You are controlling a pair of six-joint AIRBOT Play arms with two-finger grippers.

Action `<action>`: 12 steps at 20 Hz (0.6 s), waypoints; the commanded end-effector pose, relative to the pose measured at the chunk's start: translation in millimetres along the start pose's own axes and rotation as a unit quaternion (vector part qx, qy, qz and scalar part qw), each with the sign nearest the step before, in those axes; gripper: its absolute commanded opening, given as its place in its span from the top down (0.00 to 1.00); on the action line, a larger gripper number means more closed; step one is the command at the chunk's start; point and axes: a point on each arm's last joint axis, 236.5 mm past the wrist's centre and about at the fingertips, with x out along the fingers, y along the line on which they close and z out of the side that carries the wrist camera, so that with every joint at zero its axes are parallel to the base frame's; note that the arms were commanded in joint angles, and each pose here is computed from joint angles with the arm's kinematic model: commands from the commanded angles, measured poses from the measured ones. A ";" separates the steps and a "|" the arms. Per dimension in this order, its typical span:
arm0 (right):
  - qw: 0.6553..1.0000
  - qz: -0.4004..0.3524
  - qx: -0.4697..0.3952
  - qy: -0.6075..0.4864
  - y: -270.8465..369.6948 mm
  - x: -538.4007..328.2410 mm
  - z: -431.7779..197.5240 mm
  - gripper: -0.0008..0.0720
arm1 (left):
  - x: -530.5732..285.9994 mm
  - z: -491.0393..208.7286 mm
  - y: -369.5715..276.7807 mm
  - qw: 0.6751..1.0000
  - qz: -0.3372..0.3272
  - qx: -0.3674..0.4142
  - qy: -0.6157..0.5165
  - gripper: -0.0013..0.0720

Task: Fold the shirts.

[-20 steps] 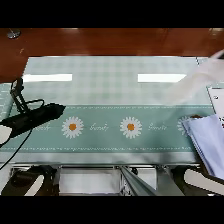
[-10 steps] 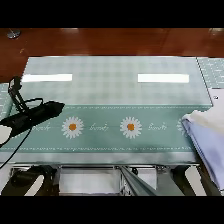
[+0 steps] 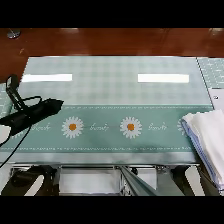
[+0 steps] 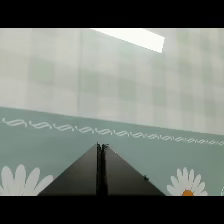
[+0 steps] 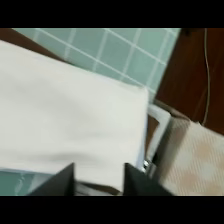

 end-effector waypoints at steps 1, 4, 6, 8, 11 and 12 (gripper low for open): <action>0.967 0.203 -0.104 -0.109 128.7 -48.4 70.5 0.95 | -7.2 45.3 -24.4 0.999 -0.015 0.028 -0.038 0.95; 0.859 0.432 -0.231 -0.150 298.8 -142.7 46.5 0.95 | -12.9 104.0 -74.7 0.995 -0.042 0.088 -0.032 0.95; 0.798 0.489 -0.319 -0.147 376.0 -170.0 -13.1 0.95 | -9.8 128.0 -106.7 0.989 -0.058 0.137 -0.025 0.95; 0.769 0.455 -0.430 -0.126 426.3 -147.8 -81.9 0.95 | 11.6 123.8 -105.0 0.986 -0.040 0.164 -0.005 0.95; 0.787 0.339 -0.507 -0.093 454.4 -72.3 -129.7 0.95 | 56.5 77.8 -42.7 0.981 0.044 0.167 0.092 0.95; 0.802 0.312 -0.502 -0.078 457.1 -47.9 -133.3 0.95 | 65.2 67.6 -21.3 0.975 0.075 0.172 0.115 0.95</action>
